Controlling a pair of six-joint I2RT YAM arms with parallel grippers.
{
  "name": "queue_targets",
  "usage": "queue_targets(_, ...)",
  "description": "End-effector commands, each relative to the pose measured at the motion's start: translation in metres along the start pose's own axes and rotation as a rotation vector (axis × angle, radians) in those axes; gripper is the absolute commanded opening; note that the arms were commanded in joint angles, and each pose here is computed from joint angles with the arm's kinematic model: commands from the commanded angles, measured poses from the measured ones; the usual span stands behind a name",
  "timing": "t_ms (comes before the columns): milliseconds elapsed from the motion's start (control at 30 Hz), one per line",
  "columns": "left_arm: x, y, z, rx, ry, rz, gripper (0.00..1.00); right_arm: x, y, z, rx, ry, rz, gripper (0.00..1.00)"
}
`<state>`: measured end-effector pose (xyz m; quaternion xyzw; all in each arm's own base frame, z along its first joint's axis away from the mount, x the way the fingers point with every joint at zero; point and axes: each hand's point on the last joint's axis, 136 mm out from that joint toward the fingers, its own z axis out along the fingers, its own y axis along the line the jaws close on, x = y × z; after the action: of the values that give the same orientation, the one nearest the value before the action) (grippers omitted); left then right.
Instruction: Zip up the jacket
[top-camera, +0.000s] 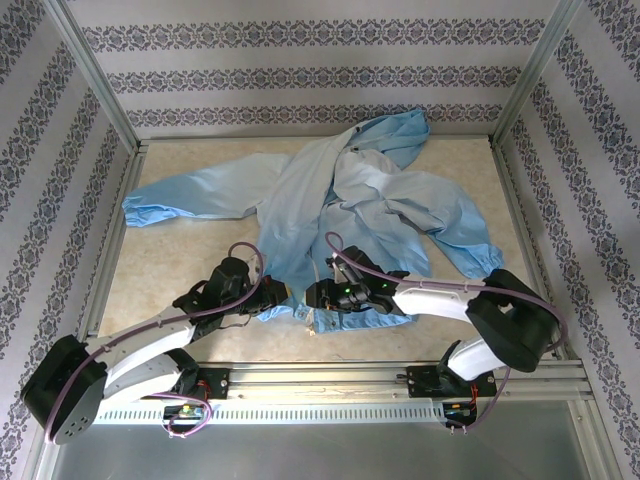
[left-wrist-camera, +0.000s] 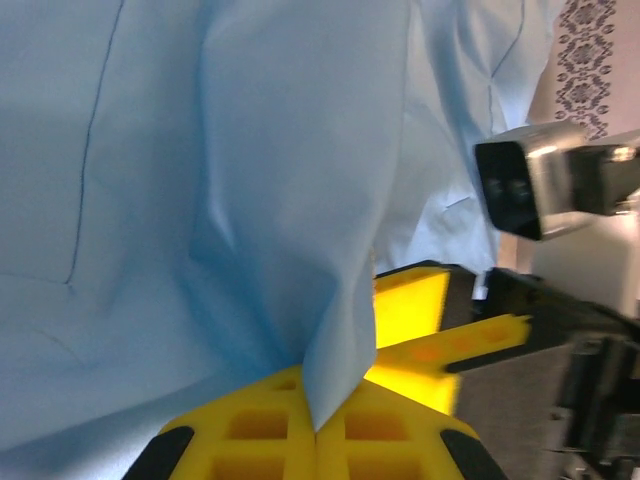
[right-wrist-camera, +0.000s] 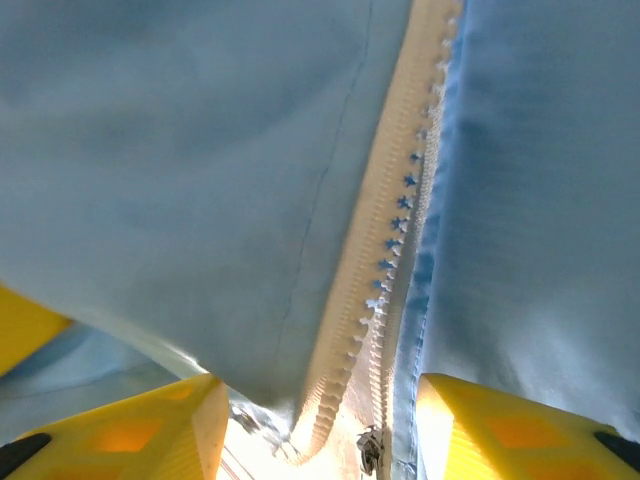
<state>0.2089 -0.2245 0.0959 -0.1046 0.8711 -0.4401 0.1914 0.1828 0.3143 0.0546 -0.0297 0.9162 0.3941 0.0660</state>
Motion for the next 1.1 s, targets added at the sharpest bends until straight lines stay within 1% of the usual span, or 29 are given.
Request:
queue_targets(0, -0.003, 0.003, -0.004, 0.006, -0.024, -0.022, 0.00, -0.008, 0.026, 0.004, -0.084, -0.003, -0.028, 0.49)
queue_targets(33, -0.003, 0.006, -0.005, -0.002, -0.028, -0.025, 0.00, -0.009, 0.030, 0.004, -0.100, -0.004, -0.031, 0.44)
queue_targets(167, 0.000, 0.018, -0.005, -0.050, -0.029, -0.043, 0.00, -0.010, 0.043, -0.005, -0.124, -0.017, -0.072, 0.20)
queue_targets(333, 0.005, 0.030, -0.008, -0.089, -0.024, -0.056, 0.00, -0.014, 0.048, -0.021, -0.113, -0.059, -0.127, 0.01)
queue_targets(533, 0.006, 0.033, -0.014, -0.129, -0.018, -0.013, 0.13, -0.018, 0.053, -0.029, -0.116, -0.094, -0.166, 0.00)
queue_targets(667, 0.006, 0.020, -0.020, -0.123, 0.009, 0.029, 0.31, -0.021, 0.051, -0.030, -0.099, -0.113, -0.173, 0.00)
queue_targets(800, 0.003, 0.007, -0.032, -0.136, 0.025, 0.086, 0.45, -0.024, 0.055, -0.030, -0.102, -0.116, -0.172, 0.00)
queue_targets(867, -0.001, -0.005, -0.037, -0.120, 0.018, 0.111, 0.48, -0.025, 0.057, -0.028, -0.106, -0.111, -0.171, 0.00)
queue_targets(933, -0.005, -0.015, -0.042, -0.108, 0.010, 0.136, 0.49, -0.028, 0.060, -0.029, -0.108, -0.118, -0.173, 0.00)
queue_targets(1000, -0.008, -0.023, -0.045, -0.098, 0.008, 0.156, 0.49, -0.031, 0.065, -0.030, -0.113, -0.124, -0.174, 0.00)
queue_targets(1067, -0.010, -0.031, -0.045, -0.075, 0.007, 0.164, 0.45, -0.033, 0.071, -0.031, -0.125, -0.125, -0.179, 0.00)
